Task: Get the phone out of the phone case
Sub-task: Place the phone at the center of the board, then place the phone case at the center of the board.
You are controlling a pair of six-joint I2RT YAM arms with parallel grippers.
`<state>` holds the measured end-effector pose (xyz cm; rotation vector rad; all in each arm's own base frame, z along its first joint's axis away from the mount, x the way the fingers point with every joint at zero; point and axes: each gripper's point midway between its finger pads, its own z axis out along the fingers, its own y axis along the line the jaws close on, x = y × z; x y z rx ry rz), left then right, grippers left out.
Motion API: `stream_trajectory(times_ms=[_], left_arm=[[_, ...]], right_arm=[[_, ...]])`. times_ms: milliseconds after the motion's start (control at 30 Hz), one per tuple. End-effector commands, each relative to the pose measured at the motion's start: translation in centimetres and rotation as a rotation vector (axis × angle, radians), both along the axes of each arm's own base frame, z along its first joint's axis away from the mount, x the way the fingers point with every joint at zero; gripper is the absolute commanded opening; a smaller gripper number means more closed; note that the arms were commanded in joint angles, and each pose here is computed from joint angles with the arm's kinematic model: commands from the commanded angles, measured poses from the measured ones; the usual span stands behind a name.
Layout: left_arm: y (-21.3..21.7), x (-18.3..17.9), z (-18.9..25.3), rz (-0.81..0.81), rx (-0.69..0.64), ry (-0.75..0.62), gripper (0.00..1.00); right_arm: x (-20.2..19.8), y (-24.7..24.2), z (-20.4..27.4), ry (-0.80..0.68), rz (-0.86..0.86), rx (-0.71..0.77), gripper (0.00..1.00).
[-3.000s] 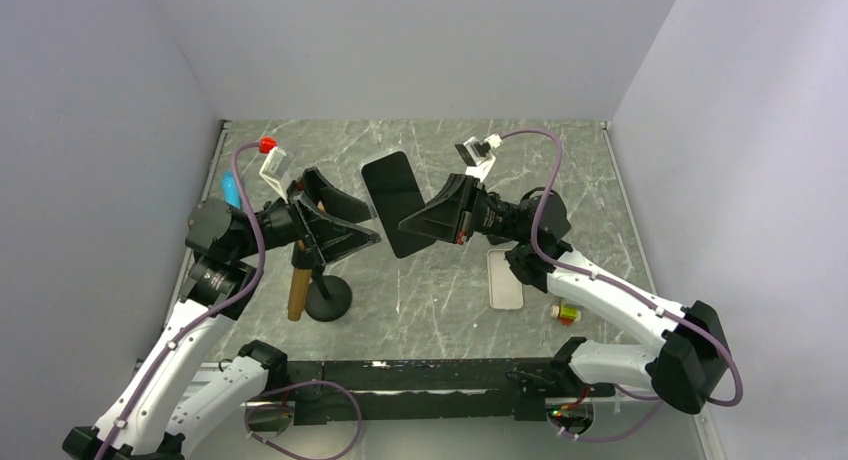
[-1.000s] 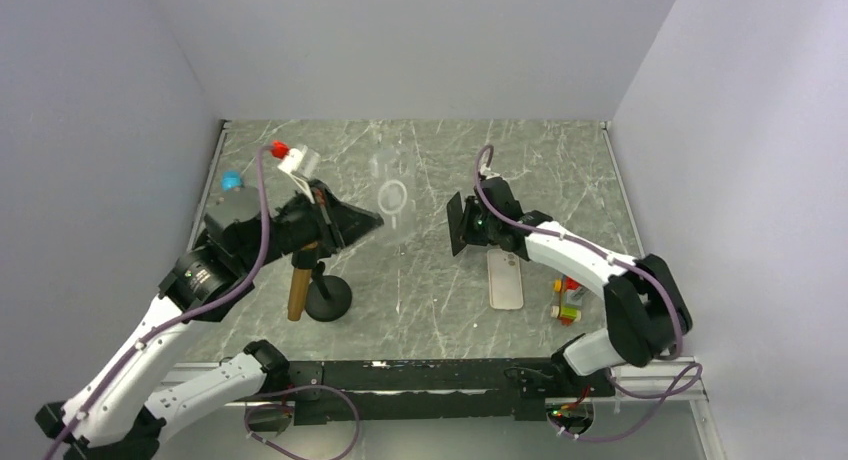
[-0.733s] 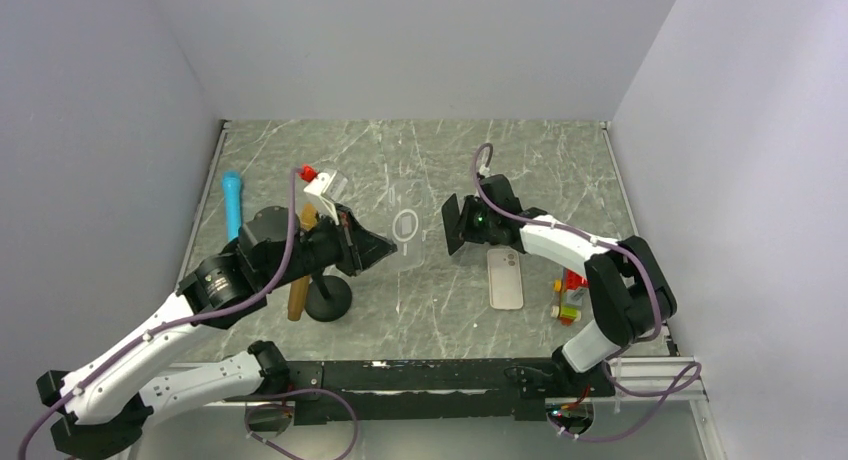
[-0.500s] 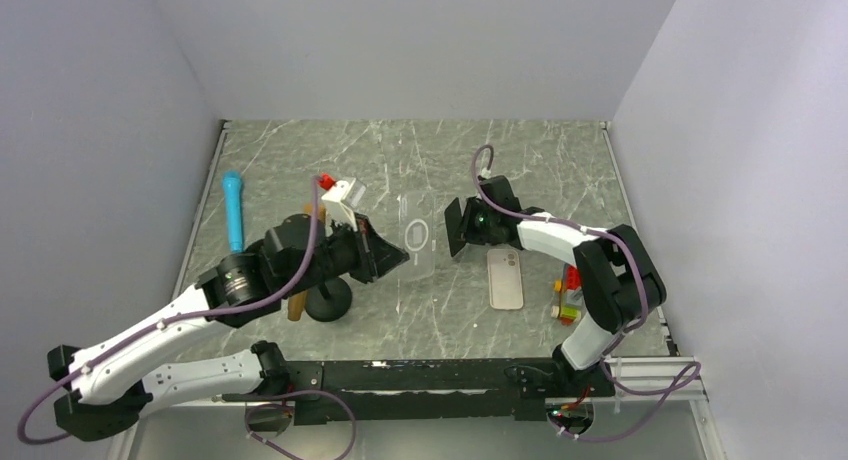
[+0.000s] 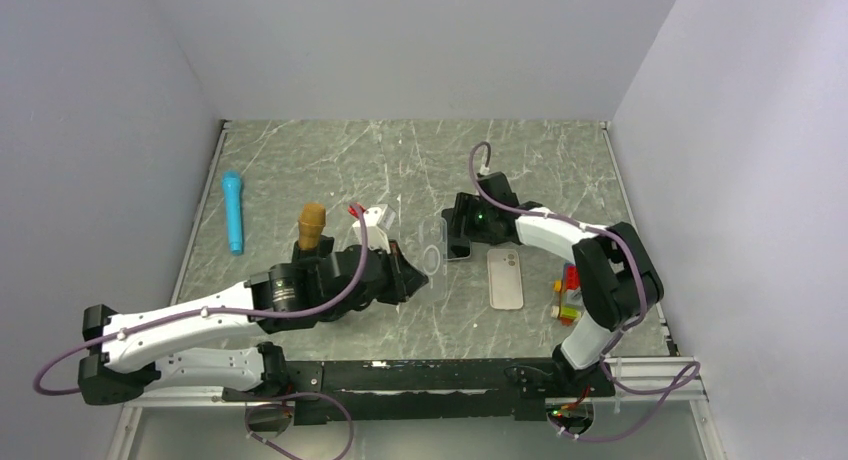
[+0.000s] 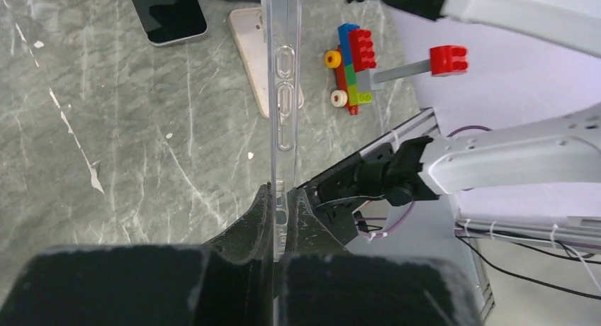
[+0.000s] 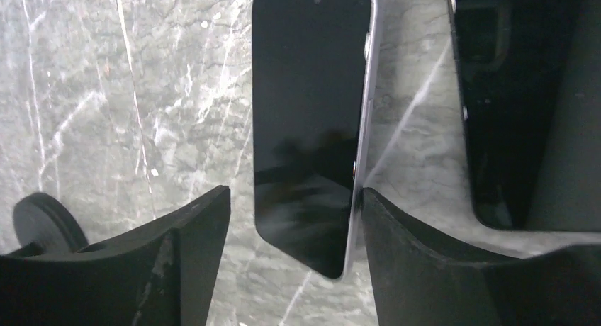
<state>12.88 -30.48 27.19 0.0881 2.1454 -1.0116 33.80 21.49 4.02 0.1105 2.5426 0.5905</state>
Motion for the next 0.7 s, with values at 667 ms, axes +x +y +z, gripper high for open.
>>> stream_trajectory(times_ms=[667], left_arm=[[-10.4, -1.0, -9.4, -0.026, -0.002, 0.326, 0.0]], right_arm=[[-5.9, -8.8, 29.2, -0.621, -0.154, 0.006, 0.97]])
